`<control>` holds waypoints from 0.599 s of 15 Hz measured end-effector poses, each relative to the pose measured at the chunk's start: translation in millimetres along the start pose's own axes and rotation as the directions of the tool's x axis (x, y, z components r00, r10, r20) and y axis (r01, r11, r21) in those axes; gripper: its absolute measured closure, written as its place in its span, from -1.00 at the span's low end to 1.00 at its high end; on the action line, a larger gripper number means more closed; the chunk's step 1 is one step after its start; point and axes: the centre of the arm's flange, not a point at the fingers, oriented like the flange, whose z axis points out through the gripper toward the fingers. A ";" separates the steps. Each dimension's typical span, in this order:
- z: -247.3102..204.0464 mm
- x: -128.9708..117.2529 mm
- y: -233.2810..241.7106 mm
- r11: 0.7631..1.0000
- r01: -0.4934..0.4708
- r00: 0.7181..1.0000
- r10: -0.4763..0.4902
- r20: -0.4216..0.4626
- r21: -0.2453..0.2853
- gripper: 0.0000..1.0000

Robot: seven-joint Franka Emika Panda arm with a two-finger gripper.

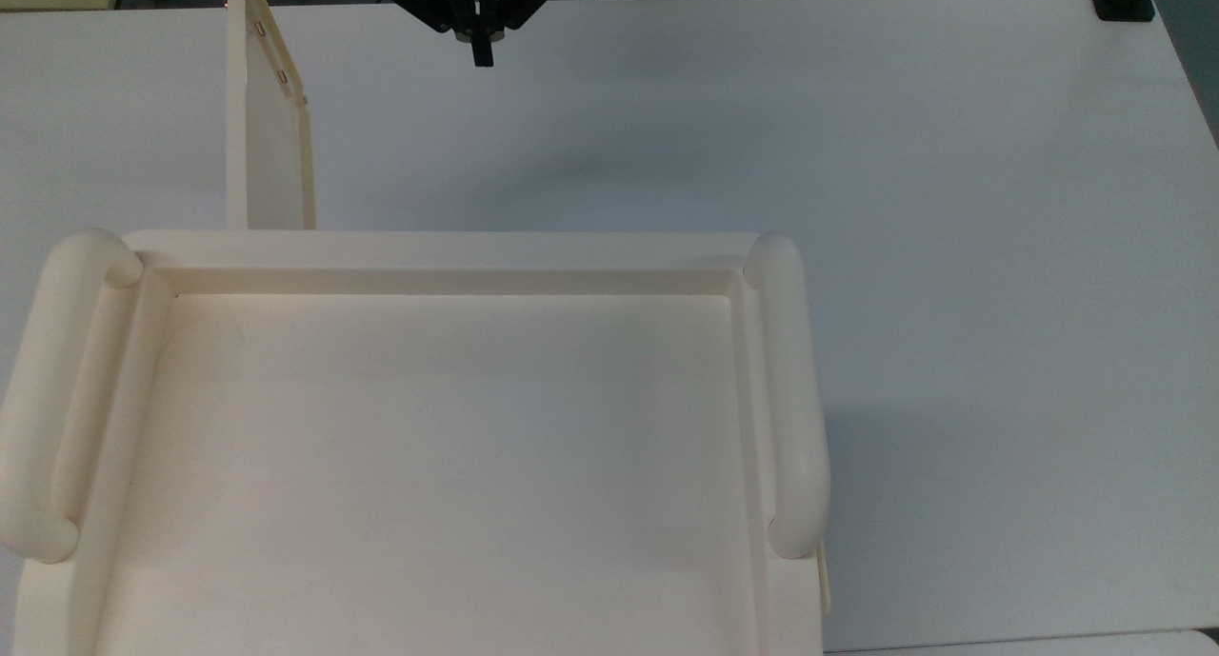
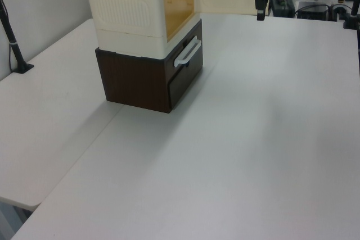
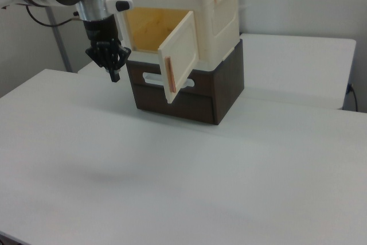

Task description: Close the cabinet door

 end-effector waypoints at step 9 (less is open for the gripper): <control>-108.4 -8.1 36.5 0.998 -0.062 0.970 0.056 -0.235 -0.021 0.98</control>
